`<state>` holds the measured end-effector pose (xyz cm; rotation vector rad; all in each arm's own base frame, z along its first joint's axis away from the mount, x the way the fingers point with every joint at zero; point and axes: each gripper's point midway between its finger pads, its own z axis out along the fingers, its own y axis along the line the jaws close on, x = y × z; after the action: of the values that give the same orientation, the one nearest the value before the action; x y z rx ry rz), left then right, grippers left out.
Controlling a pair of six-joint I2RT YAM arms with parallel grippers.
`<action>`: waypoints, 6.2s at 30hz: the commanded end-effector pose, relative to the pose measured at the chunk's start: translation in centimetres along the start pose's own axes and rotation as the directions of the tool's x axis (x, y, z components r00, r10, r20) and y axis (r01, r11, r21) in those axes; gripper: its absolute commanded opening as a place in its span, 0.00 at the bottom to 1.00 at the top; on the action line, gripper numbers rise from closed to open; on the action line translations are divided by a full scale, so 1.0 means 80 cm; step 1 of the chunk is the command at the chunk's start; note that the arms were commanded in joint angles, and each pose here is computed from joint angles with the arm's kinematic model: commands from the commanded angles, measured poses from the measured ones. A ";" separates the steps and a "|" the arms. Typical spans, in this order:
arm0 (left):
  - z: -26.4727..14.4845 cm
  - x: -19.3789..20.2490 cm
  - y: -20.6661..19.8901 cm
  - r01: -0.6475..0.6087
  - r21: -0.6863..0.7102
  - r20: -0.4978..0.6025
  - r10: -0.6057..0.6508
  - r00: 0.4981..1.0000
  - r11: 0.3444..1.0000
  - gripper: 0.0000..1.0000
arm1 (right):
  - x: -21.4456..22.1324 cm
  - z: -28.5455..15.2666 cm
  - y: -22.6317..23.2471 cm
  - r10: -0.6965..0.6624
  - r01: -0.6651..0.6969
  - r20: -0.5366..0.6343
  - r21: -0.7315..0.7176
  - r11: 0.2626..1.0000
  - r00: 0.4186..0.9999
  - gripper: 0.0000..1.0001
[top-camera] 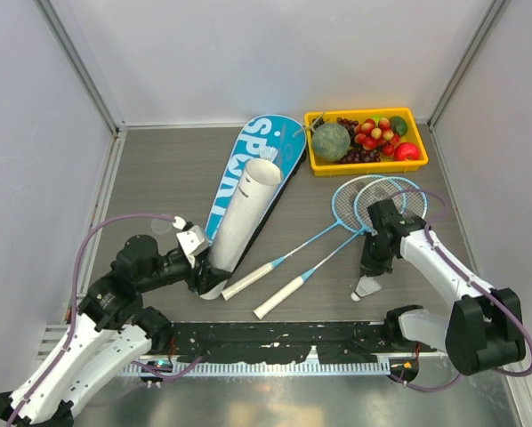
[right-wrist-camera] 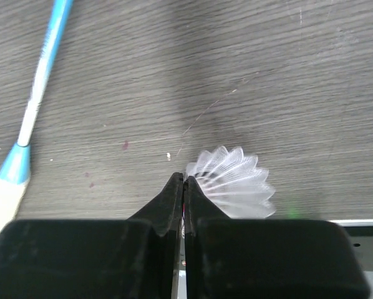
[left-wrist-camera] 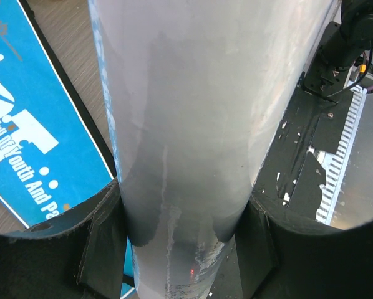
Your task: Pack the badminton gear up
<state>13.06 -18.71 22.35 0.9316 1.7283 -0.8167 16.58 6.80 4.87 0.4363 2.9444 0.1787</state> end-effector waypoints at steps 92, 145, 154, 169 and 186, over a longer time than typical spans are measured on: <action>0.037 -0.013 0.044 -0.230 -0.037 -0.087 0.226 0.970 0.973 0.22 | -0.022 -0.430 0.310 -0.018 0.766 0.770 -0.632 0.120 0.638 0.53; 0.013 -0.028 0.072 -0.434 -0.178 -0.062 0.430 0.901 0.883 0.17 | -0.054 -0.437 0.279 -0.155 0.837 0.826 -0.515 0.184 0.542 0.74; 0.013 -0.032 0.077 -0.419 -0.195 -0.072 0.413 0.908 0.887 0.17 | -0.055 -0.376 0.288 -0.283 0.797 0.745 -0.568 0.205 0.604 0.68; 0.023 -0.032 0.085 -0.358 -0.205 -0.114 0.341 0.933 0.911 0.16 | -0.070 -0.333 0.306 -0.291 0.761 0.704 -0.593 0.262 0.648 0.63; -0.008 -0.014 0.111 -0.322 -0.381 -0.129 0.295 0.947 0.867 0.18 | -0.166 -0.403 0.335 0.046 0.754 0.776 -0.623 0.207 0.629 0.76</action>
<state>19.76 -14.20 19.66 1.0464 1.7581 -0.2222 27.74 26.12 36.94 -0.4928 1.8354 1.2645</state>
